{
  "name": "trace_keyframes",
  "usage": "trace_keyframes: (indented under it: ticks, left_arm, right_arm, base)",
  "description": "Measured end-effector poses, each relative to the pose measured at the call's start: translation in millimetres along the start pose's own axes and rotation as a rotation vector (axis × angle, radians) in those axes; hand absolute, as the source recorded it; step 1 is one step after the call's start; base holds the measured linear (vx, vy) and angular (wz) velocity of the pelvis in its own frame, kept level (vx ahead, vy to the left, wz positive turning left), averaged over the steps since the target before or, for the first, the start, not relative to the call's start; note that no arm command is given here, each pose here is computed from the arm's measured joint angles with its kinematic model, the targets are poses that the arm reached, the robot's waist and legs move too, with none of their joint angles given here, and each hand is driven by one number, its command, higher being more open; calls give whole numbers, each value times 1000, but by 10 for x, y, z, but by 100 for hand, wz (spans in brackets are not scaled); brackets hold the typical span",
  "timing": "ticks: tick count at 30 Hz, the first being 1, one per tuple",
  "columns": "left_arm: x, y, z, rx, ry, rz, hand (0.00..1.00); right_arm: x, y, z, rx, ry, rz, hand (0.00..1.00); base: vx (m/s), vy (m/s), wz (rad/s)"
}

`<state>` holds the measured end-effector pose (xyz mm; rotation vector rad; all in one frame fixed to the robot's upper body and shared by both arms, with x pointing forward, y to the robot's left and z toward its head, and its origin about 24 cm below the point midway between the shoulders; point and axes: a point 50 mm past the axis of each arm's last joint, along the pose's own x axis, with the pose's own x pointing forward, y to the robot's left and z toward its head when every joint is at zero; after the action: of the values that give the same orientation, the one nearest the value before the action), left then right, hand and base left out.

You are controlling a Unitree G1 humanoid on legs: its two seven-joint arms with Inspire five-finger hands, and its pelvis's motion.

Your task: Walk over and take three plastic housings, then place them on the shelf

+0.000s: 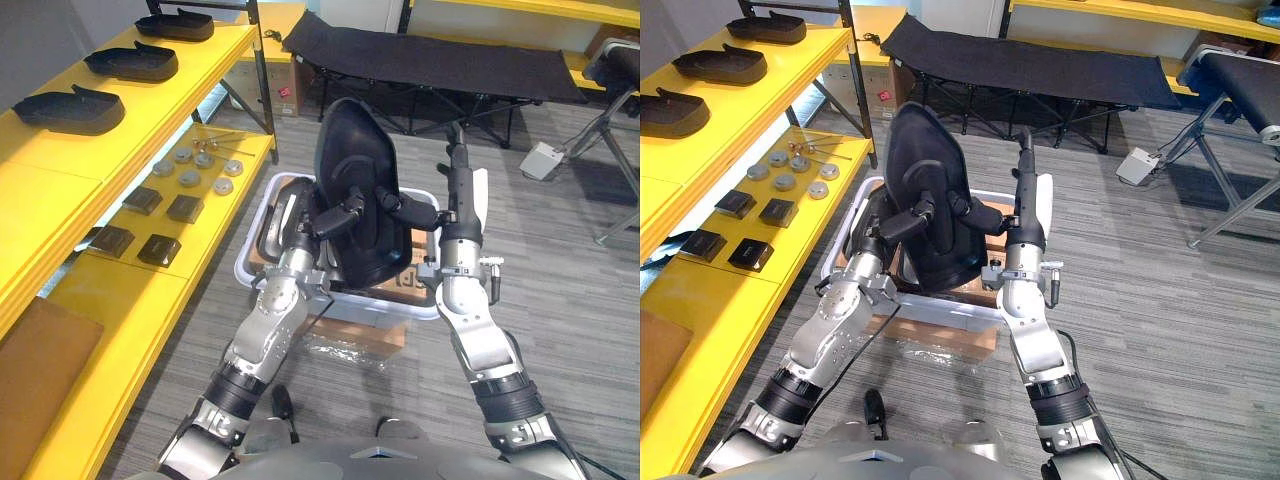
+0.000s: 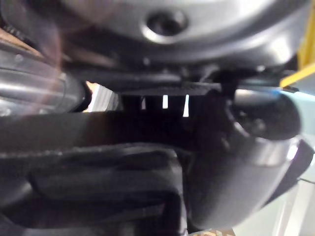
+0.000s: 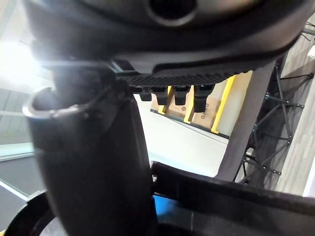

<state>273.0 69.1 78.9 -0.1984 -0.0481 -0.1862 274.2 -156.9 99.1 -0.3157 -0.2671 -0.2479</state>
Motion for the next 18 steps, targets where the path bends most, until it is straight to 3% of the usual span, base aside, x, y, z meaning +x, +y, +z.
trace_keyframes:
  ticks: [11, 13, 18]
  left_arm:
    - [-230, 171, -163, 153, 1, 179, 0]
    - [-306, 332, -205, 139, 12, 279, 0]
    - [-454, 681, -216, 132, 0, 442, 0]
  right_arm:
    - [-453, -34, -337, 176, 245, 17, 100]
    - [-577, -60, -390, 322, 299, -12, 100]
    - [-853, -310, -567, 456, 357, -102, 100]
  base:
    - [10, 0, -2]
    - [25, 5, -13]
    - [24, 4, -9]
